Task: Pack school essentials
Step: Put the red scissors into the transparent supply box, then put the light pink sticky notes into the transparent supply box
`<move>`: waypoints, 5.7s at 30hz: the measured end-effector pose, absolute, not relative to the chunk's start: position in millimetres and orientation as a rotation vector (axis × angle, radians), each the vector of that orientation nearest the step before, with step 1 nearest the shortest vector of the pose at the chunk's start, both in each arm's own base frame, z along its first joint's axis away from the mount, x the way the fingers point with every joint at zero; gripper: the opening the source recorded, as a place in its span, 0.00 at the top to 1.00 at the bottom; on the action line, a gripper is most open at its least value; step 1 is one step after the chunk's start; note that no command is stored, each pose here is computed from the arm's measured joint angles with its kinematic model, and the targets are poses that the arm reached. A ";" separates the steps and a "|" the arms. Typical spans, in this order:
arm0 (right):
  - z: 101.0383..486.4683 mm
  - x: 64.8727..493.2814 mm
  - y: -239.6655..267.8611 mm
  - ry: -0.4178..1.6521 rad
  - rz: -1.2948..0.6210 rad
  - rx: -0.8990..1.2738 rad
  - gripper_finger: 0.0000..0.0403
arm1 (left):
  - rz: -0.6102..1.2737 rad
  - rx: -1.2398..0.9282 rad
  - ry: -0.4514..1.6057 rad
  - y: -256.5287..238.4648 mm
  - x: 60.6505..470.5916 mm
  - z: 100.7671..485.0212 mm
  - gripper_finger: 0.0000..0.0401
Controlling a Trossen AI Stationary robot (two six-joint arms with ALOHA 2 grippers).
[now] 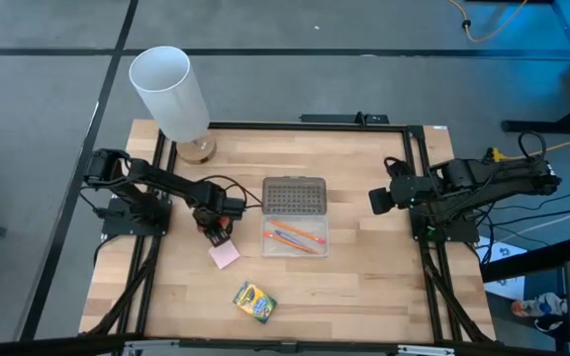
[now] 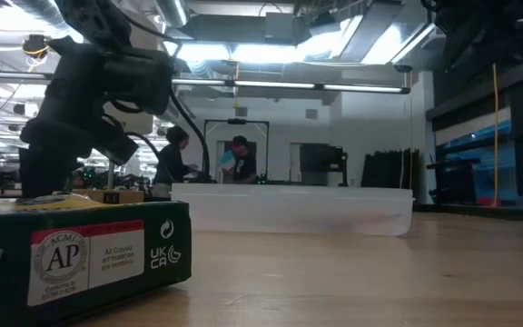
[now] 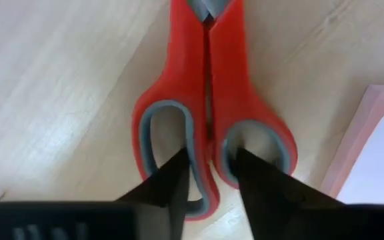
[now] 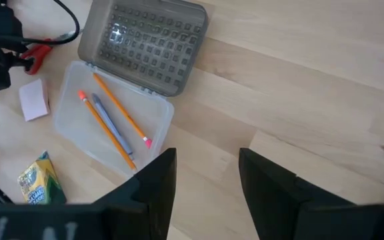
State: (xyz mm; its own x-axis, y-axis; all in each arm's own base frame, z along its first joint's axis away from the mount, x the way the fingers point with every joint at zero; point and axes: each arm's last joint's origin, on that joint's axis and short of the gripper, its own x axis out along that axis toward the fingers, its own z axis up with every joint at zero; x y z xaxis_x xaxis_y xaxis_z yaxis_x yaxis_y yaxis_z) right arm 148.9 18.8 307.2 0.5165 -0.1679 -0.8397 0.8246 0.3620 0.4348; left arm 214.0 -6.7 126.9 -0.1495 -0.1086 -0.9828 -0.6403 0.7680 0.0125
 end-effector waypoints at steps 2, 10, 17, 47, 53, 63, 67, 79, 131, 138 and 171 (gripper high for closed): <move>307.2 148.8 18.8 0.791 -0.732 0.997 0.59 | 0.525 -0.613 1.681 -5.6 214.0 126.8 0.81; 307.1 148.8 18.9 0.799 -0.723 0.977 0.59 | 0.593 -0.676 1.616 -3.9 208.5 138.1 0.92; 307.1 148.8 18.8 0.801 -0.720 0.970 0.59 | 0.632 -0.756 1.489 -3.5 194.0 176.1 0.99; 308.9 152.0 20.1 0.793 -0.672 0.981 0.59 | 0.236 -0.598 1.281 -8.9 360.6 235.3 0.99; 309.3 152.6 20.3 0.788 -0.665 0.983 0.59 | 0.189 -0.572 1.303 -21.4 381.3 227.1 0.99; 309.6 153.1 20.4 0.785 -0.658 0.982 0.59 | 0.220 -0.571 1.400 -27.6 382.1 208.3 0.99; 309.8 153.3 20.4 0.782 -0.657 0.984 0.59 | 0.234 -0.556 1.381 -27.5 383.9 207.2 0.98; 310.0 153.7 21.0 0.790 -0.641 0.995 0.59 | 0.242 -0.549 1.378 -27.0 384.1 207.2 0.77; 312.0 158.9 21.8 0.755 -0.612 1.001 0.59 | 0.430 -0.694 1.422 -91.9 237.4 138.2 0.80; 312.4 159.4 22.1 0.754 -0.603 1.007 0.59 | 0.393 -0.693 1.395 -103.0 266.2 140.2 0.80; 312.5 159.6 24.3 0.821 -0.499 0.941 0.59 | 0.197 -0.729 1.216 -120.8 371.3 164.9 0.80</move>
